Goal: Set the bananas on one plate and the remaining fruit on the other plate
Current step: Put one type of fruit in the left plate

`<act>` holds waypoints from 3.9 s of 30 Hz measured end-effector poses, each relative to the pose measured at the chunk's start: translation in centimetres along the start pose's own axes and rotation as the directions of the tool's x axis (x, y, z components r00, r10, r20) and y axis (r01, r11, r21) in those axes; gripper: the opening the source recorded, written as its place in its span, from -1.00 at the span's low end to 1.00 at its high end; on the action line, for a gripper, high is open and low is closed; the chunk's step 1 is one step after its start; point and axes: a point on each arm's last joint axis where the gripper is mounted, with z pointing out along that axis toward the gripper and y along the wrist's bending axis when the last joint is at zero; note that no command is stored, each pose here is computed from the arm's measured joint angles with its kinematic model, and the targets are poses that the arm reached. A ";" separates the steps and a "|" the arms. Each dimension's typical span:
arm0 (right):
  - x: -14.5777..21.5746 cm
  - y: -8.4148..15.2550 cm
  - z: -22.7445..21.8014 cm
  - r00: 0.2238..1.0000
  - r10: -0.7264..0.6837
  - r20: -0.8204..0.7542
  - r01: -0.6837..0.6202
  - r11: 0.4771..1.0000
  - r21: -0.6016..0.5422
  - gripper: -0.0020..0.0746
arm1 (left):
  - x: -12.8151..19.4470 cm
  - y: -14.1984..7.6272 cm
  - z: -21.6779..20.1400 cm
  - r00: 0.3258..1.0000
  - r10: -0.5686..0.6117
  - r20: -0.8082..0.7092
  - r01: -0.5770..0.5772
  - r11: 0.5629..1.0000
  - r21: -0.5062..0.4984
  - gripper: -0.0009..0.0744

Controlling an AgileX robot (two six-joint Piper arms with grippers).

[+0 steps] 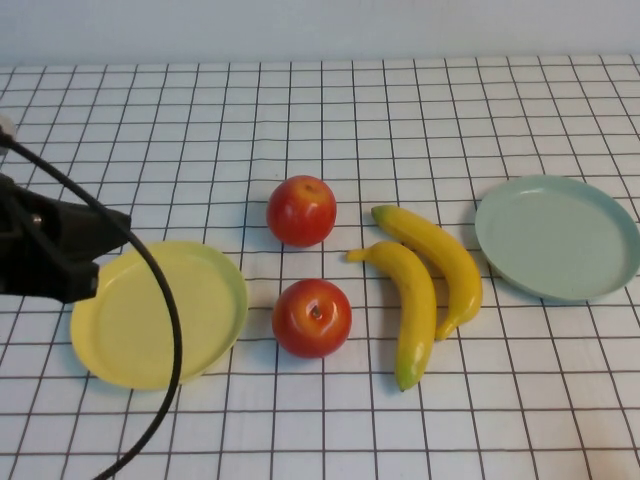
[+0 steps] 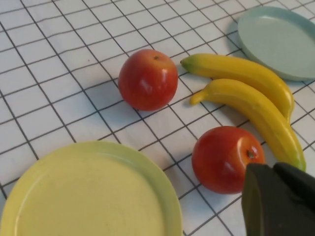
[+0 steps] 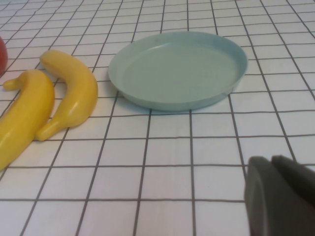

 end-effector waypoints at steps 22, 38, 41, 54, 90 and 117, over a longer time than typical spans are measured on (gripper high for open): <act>0.0 0.0 0.0 1.000 0.000 0.000 0.000 1.000 0.000 -0.99 | -0.6 -5.4 11.9 0.901 0.210 -0.380 -0.233 0.972 -0.014 0.80; 0.0 0.0 0.0 1.000 0.000 0.000 0.000 1.000 0.000 -0.99 | 1.1 -7.3 21.7 0.767 0.322 -0.554 -0.331 0.940 0.088 0.80; 0.0 0.0 0.0 1.000 0.000 0.000 0.000 1.000 0.000 -0.99 | 1.4 -7.4 22.3 0.763 0.324 -0.560 -0.331 0.939 0.092 0.80; 0.0 0.0 0.0 1.000 0.000 0.000 0.000 1.000 0.000 -0.99 | 1.5 -7.3 23.1 0.773 0.319 -0.548 -0.327 0.941 0.087 0.69; 0.0 0.0 0.0 1.000 0.000 0.000 0.000 1.000 0.000 -0.99 | -0.9 7.2 14.8 0.825 -0.243 -0.510 -0.028 0.884 -0.466 0.59; 0.0 0.0 0.0 1.000 0.004 0.000 -0.004 1.000 -0.001 -0.99 | -5.9 5.1 14.3 0.899 -0.243 -0.364 0.134 0.945 -0.300 0.80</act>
